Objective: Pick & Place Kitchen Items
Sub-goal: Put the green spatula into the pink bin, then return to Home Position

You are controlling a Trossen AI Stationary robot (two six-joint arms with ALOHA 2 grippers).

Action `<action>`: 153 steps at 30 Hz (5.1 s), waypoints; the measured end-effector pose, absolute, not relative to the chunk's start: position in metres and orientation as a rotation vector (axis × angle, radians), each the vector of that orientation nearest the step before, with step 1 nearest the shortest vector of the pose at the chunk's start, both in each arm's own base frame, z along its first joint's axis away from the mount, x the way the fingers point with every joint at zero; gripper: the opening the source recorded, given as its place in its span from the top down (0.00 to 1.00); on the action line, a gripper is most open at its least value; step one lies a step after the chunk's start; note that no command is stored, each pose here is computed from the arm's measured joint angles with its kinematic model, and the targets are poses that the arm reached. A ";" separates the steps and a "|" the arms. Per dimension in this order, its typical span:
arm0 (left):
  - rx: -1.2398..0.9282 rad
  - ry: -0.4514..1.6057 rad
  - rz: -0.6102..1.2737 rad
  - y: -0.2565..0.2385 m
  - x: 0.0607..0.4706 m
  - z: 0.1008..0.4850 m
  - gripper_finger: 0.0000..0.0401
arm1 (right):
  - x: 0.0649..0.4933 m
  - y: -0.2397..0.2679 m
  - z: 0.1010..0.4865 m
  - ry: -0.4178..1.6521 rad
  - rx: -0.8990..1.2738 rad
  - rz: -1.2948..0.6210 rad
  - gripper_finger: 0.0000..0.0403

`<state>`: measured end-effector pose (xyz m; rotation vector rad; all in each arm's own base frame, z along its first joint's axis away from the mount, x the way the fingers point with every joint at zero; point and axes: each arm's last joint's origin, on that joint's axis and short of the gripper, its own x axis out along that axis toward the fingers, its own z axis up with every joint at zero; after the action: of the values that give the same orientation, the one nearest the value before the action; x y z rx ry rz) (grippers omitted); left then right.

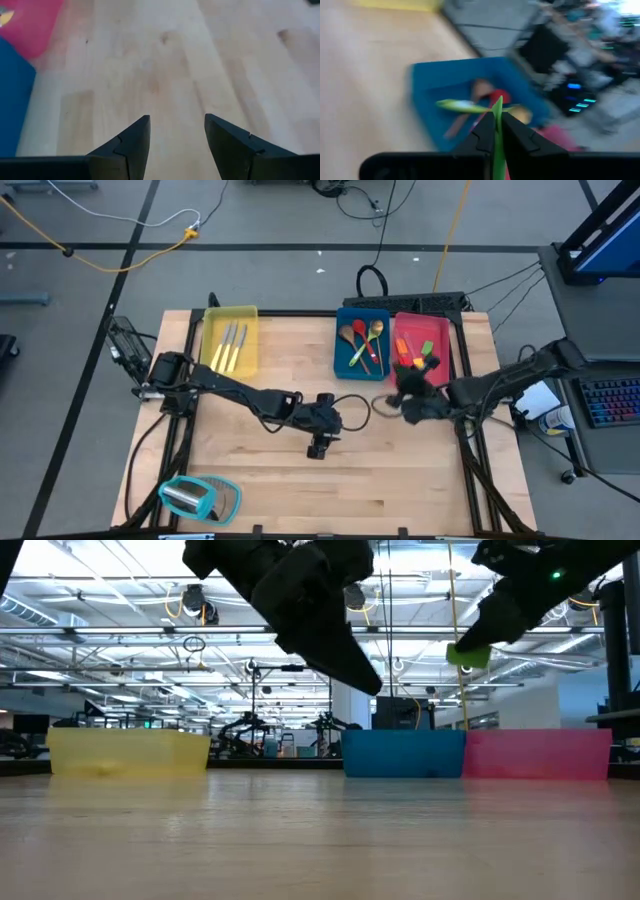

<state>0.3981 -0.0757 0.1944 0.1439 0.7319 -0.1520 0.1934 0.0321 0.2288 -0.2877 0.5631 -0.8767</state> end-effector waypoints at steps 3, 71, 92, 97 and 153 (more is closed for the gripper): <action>0.138 0.693 -0.162 -0.082 0.399 0.197 0.52 | 0.188 0.011 0.232 0.570 -0.292 -0.984 0.97; 0.278 0.553 -0.021 -0.075 0.377 0.259 0.52 | 0.144 -0.067 0.166 -0.094 -0.020 -0.562 0.80; 0.147 0.596 0.379 -0.034 0.260 0.354 0.52 | 0.205 -0.002 0.242 -0.048 -0.138 -0.153 0.96; 0.115 0.636 0.432 -0.026 0.228 0.363 0.52 | 0.214 0.004 0.266 0.008 -0.147 -0.118 0.98; 0.031 -0.019 0.199 -0.001 0.067 0.238 0.52 | 0.077 -0.002 0.242 -0.012 -0.111 -0.153 0.98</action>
<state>0.0670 -0.0015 0.2380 0.0307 -0.0193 0.1991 0.0765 -0.0019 0.2421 -0.1114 -0.0121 -0.1532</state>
